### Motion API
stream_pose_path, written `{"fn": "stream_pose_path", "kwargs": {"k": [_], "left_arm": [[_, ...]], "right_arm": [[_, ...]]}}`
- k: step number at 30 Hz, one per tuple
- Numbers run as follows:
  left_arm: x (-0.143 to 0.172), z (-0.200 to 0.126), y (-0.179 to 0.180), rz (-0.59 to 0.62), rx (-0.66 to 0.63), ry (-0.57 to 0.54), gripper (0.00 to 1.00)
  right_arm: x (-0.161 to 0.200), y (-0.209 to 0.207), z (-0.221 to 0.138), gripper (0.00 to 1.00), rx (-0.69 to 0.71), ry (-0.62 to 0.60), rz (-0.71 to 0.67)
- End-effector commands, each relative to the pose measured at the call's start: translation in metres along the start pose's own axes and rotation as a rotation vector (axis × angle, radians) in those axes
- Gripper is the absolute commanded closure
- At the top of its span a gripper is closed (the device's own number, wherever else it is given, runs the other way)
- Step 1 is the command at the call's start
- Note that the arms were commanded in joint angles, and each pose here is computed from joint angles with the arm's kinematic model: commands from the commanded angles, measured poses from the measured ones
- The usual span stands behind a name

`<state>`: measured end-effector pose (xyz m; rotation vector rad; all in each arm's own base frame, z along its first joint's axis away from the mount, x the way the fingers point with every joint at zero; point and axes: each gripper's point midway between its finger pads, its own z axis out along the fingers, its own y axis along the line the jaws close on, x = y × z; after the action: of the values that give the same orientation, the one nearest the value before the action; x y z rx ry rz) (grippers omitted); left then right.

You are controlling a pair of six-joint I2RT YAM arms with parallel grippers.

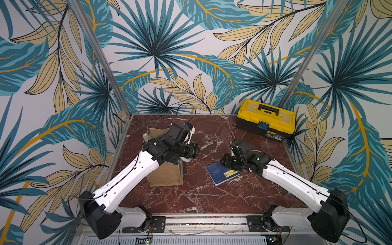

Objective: Put the books into the canvas bag
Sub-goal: Adjust the book at the center of the board.

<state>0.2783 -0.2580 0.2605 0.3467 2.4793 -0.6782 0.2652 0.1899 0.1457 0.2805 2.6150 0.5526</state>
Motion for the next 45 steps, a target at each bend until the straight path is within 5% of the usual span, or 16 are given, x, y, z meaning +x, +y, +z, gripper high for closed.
{"fn": "stream_pose_path", "kwargs": {"k": [1,15,24,31,39,45], "left_arm": [[-0.020,0.017,-0.023,0.060,0.018,-0.024,0.49],[0.006,0.165,-0.029,0.109,0.066,0.252,0.44],[0.035,0.225,-0.018,0.073,0.097,0.370,0.42],[0.056,0.240,-0.002,0.010,0.099,0.421,0.42],[0.079,0.225,-0.002,-0.108,0.137,0.444,0.42],[0.089,0.206,-0.036,-0.227,0.271,0.406,0.43]], "right_arm": [[0.014,-0.030,0.008,0.56,0.065,-0.004,0.063],[0.050,-0.077,0.054,0.53,0.085,0.011,0.274],[0.057,-0.091,0.080,0.53,0.136,0.065,0.312],[0.047,-0.096,0.089,0.54,0.147,0.076,0.314],[0.023,-0.085,0.101,0.67,0.105,0.094,0.274],[0.020,-0.085,0.107,0.79,0.154,0.162,0.216]]}}
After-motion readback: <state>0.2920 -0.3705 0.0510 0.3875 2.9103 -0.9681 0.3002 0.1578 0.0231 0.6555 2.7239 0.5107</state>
